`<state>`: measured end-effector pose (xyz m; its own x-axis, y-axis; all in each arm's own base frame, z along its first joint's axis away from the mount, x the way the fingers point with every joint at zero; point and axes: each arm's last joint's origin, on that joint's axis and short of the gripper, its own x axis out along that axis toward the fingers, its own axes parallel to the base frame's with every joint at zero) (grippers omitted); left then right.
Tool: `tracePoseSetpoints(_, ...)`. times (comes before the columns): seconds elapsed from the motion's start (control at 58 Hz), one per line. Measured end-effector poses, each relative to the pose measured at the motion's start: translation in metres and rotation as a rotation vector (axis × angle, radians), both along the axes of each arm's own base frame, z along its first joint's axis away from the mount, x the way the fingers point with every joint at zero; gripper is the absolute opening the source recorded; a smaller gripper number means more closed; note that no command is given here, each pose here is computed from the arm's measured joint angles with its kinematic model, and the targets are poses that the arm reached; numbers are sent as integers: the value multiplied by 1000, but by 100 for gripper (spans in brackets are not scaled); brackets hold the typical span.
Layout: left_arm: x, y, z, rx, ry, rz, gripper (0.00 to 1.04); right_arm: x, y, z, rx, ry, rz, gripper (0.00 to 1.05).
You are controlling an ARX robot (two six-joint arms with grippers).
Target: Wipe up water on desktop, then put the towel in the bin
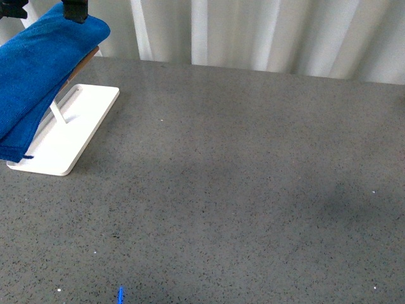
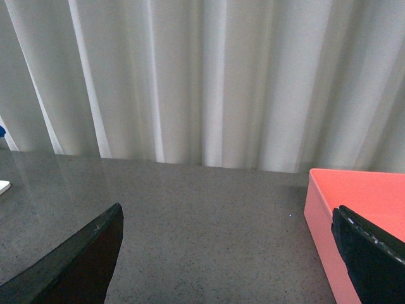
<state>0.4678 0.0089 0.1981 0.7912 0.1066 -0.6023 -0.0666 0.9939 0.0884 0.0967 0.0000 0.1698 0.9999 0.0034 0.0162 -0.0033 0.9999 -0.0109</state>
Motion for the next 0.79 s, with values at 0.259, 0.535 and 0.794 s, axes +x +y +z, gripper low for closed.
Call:
tracePoseSetpoints(0.259, 0, 5, -18, 110, 1, -4, 98, 0, 0, 0, 0, 0, 0, 98)
tracePoseSetpoints(0.535, 2, 4, -38, 131, 39, -18, 98, 0, 0, 0, 0, 0, 0, 98)
tracePoseSetpoints(0.794, 2, 4, -42, 133, 48, -16, 64, 0, 0, 0, 0, 0, 0, 98)
